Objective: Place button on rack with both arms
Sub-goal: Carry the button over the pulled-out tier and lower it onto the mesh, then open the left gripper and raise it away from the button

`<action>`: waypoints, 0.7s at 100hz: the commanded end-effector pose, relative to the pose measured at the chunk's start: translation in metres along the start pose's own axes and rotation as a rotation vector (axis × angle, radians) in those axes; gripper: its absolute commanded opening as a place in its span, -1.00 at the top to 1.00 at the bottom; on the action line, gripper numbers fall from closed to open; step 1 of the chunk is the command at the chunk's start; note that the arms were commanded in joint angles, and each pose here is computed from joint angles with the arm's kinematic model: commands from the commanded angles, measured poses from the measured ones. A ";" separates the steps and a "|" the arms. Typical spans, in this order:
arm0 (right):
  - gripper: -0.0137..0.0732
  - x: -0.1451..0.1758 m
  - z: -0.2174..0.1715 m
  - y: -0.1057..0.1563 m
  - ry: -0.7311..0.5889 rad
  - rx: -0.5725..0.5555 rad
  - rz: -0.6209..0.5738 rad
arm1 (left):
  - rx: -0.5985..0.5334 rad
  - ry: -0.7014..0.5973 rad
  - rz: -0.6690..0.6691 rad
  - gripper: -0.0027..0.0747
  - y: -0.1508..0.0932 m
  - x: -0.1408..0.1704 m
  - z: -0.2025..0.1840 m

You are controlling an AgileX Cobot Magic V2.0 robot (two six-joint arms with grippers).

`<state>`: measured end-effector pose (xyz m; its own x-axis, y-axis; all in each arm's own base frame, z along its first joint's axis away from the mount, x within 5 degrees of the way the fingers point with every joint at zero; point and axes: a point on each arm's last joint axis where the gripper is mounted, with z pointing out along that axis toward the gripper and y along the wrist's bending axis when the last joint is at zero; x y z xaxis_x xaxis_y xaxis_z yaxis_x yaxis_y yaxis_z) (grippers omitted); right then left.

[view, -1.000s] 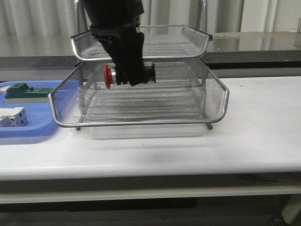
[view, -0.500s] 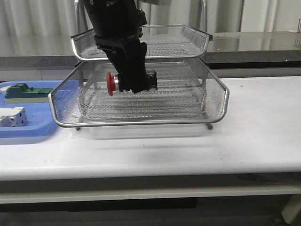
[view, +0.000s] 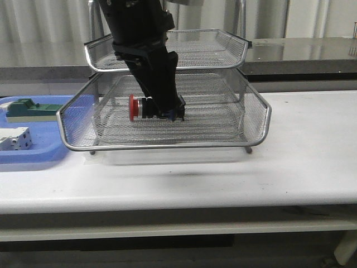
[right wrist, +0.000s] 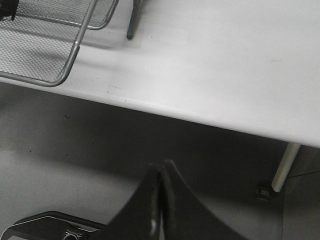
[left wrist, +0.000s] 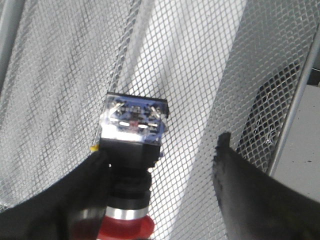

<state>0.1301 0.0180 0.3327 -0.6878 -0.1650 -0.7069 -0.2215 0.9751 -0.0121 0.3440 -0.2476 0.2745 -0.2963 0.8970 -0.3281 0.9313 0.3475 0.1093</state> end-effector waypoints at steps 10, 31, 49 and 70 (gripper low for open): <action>0.82 -0.012 -0.009 -0.001 -0.088 0.013 -0.008 | -0.029 -0.094 0.002 -0.21 -0.004 -0.010 -0.032; 0.82 -0.012 -0.009 -0.001 -0.088 0.013 -0.008 | -0.015 -0.110 -0.030 -0.21 -0.006 -0.014 -0.052; 0.82 -0.012 -0.009 -0.001 -0.088 0.013 -0.008 | -0.028 -0.120 -0.051 -0.21 -0.007 -0.009 -0.081; 0.82 -0.012 -0.009 -0.001 -0.088 0.013 -0.008 | -0.101 -0.100 -0.126 -0.21 0.005 0.013 -0.112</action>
<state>0.1301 0.0180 0.3327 -0.6878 -0.1650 -0.7069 -0.2215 0.9751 -0.0121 0.3313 -0.2261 0.3357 -0.3530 0.8548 -0.3804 0.9002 0.4211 0.1108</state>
